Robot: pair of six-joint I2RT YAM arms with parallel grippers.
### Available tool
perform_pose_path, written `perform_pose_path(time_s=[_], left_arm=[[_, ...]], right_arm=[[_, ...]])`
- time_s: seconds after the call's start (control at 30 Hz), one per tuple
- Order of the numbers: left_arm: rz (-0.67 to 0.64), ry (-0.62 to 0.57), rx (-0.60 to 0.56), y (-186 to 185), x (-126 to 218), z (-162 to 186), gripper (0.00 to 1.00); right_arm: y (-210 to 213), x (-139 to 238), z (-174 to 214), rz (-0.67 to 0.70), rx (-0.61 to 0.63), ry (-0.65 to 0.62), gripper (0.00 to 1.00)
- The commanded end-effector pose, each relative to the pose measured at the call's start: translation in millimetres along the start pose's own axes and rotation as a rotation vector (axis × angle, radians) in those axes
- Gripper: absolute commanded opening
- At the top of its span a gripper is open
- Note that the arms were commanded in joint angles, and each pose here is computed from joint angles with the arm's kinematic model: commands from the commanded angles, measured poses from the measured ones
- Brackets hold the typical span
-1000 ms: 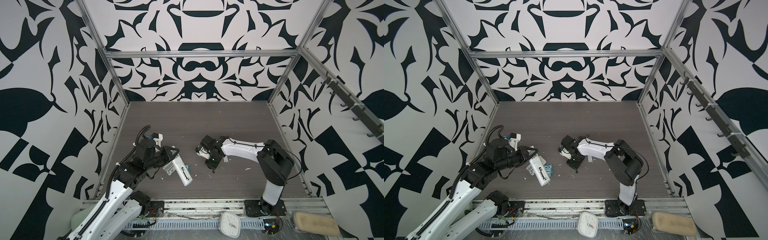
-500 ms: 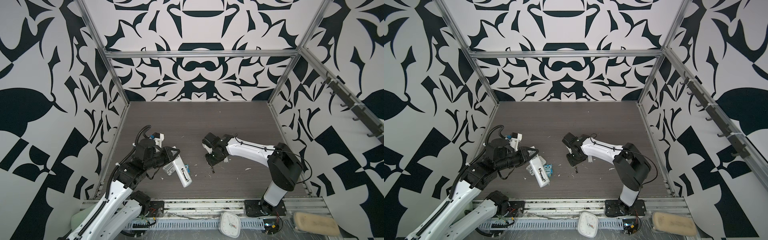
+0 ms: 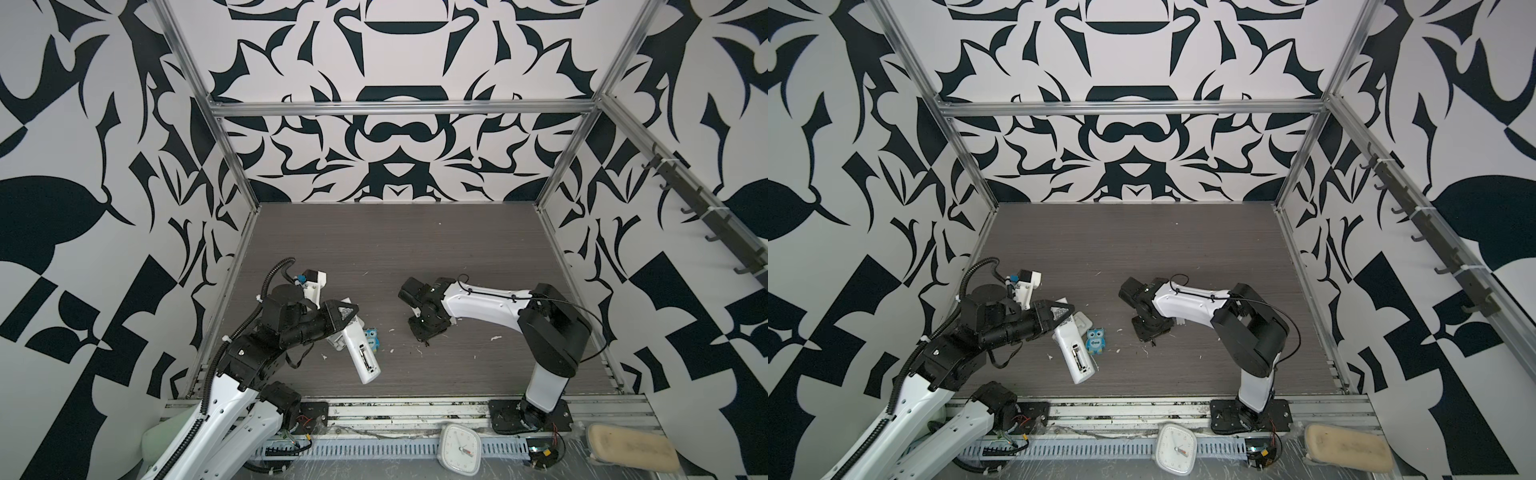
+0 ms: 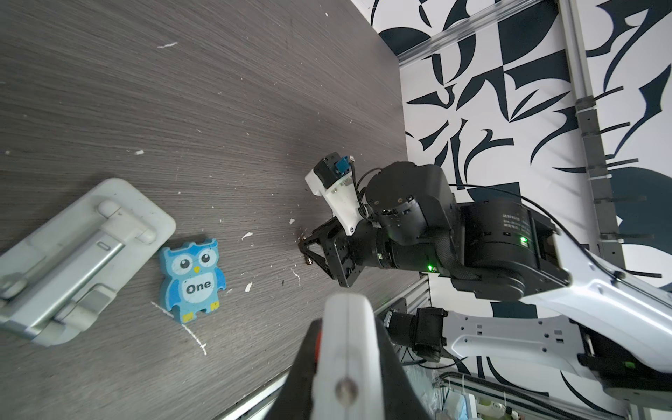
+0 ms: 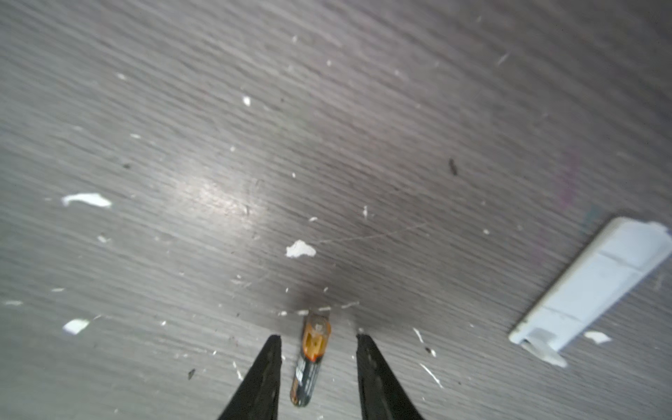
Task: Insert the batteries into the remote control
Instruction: 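Close the right gripper on the end of the AA battery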
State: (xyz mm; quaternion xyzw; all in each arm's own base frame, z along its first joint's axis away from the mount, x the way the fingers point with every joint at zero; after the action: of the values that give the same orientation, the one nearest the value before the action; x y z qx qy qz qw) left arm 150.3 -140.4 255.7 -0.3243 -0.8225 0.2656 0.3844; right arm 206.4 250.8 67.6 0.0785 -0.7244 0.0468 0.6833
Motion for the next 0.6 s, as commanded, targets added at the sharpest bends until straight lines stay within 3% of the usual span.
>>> perform_pose_path(time_s=[0.0, 0.57], left_arm=[[0.01, 0.023, -0.007, 2, 3, 8, 0.0], [0.02, 0.016, -0.008, 7, -2, 13, 0.0]], right_arm=[[5, -1, -4, 0.035, -0.02, -0.025, 0.37], [-1, -18, 12, 0.089, -0.012, 0.01, 0.18]])
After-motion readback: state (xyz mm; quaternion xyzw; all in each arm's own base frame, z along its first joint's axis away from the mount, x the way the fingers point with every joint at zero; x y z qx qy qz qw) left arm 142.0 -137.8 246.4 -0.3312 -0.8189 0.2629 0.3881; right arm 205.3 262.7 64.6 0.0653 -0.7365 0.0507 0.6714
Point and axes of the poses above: each gripper's point midway between its finger pads, its own x axis back along the fingers, its own y axis along the line the jaws close on, z = x × y, the point moved 5 cm from there along x, back along the fingers, and after that the axes turned 14 degrees about -x, right-handed, at the moved point
